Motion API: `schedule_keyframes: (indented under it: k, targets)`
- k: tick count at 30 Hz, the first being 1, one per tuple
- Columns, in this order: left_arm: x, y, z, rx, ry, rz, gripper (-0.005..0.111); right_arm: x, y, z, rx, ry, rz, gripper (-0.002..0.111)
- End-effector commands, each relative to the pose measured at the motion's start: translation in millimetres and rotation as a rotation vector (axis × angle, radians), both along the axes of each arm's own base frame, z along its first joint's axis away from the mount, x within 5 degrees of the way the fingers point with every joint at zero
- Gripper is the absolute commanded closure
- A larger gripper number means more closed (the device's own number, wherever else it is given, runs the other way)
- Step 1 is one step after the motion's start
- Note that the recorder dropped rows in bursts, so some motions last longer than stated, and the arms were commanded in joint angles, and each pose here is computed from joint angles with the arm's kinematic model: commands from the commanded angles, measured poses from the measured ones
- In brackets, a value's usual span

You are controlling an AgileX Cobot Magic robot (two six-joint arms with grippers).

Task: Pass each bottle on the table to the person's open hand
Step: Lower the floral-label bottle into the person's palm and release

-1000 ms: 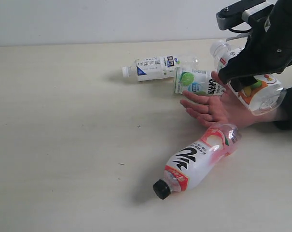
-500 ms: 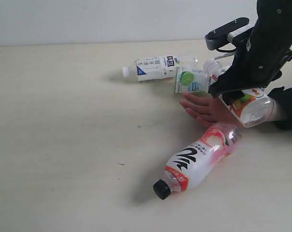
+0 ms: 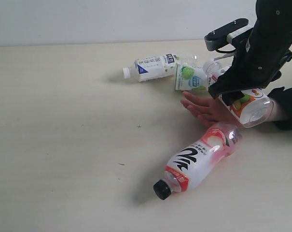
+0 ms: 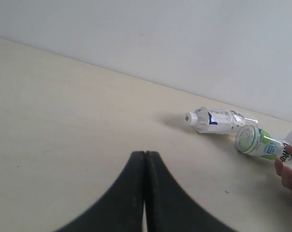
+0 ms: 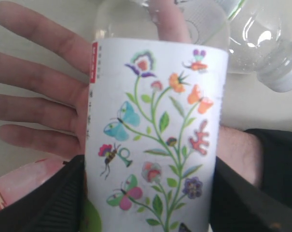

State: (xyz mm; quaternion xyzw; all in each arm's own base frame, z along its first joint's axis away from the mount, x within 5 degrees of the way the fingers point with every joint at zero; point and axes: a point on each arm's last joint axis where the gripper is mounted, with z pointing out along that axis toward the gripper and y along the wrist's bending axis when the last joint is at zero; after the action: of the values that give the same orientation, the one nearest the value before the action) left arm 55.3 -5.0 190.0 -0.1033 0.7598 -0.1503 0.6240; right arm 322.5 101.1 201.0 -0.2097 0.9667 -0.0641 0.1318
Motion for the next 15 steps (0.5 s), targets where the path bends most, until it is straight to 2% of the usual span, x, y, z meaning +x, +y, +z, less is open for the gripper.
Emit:
schedule_keyframes:
  k: [1, 15]
  targets:
    - [-0.3, -0.2, 0.0, 0.004, -0.009, -0.005, 0.107, 0.9, -1.8, -2.1, -0.003, -0.001, -0.001, 0.108]
    - [-0.3, -0.2, 0.0, 0.004, -0.009, -0.005, 0.107, -0.8, -2.6, -0.5, -0.008, 0.007, -0.004, 0.108]
